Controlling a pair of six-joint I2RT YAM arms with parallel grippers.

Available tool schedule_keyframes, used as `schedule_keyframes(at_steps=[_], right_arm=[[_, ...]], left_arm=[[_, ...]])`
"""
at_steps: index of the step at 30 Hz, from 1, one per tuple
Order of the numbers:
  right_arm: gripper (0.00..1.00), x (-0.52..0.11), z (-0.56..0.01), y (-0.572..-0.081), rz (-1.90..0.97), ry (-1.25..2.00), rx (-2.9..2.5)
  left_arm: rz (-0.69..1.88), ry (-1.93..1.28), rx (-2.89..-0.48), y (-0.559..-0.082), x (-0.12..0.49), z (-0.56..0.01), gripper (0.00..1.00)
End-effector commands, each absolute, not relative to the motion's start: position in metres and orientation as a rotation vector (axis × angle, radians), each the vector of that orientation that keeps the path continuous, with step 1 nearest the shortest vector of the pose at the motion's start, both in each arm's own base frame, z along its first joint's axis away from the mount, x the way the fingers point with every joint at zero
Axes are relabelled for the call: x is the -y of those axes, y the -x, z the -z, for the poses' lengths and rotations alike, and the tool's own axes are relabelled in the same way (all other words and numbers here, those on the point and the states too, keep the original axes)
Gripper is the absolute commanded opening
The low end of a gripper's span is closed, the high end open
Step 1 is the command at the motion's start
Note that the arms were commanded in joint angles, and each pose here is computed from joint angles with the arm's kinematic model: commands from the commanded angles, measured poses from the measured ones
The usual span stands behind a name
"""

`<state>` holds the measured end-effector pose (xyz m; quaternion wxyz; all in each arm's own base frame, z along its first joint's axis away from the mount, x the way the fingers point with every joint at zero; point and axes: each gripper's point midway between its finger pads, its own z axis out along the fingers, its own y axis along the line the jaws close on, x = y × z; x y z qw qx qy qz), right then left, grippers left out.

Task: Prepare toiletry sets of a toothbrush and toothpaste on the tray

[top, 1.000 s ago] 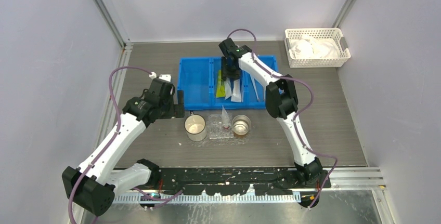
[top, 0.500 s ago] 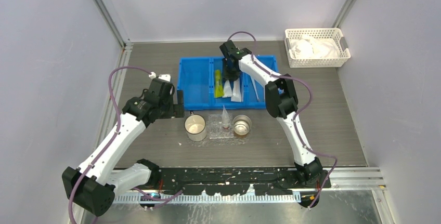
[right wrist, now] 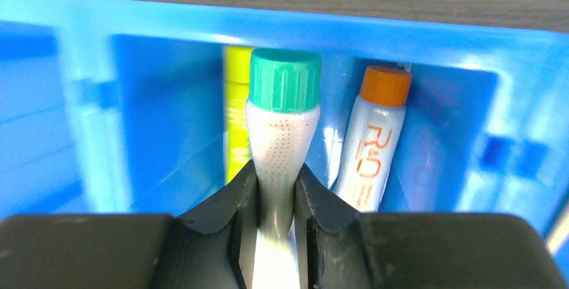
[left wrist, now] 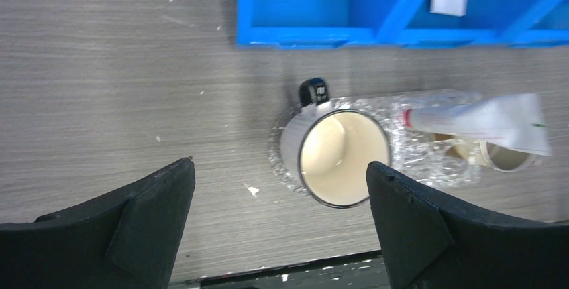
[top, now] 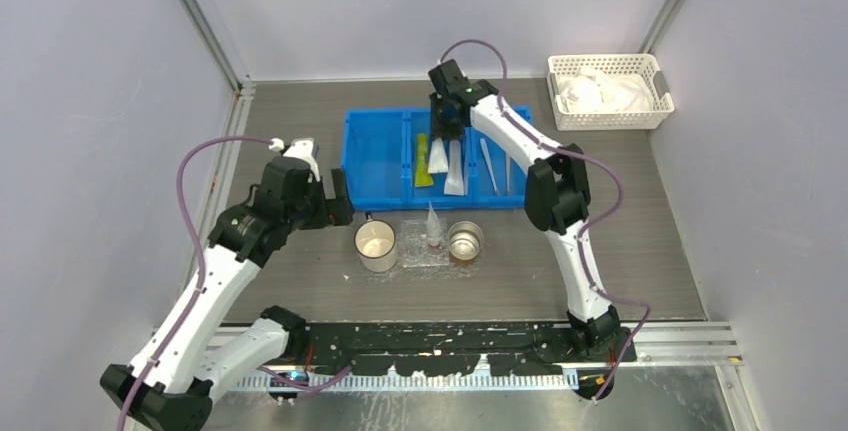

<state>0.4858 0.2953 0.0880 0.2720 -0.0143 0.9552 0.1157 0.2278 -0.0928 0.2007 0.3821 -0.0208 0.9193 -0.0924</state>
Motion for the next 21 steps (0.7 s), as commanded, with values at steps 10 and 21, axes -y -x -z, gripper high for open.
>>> schedule_keyframes(at_steps=[10, 21], right_arm=[[0.24, -0.277, -0.315, -0.469, -0.706, -0.245, -2.085], [0.24, -0.309, -0.311, -0.466, -1.200, -0.689, -1.936]], left_arm=[[0.945, 0.164, -1.861, -0.251, 0.172, -0.322, 0.97], [1.152, 0.035, -1.427, -0.273, 0.208, -0.376, 0.78]])
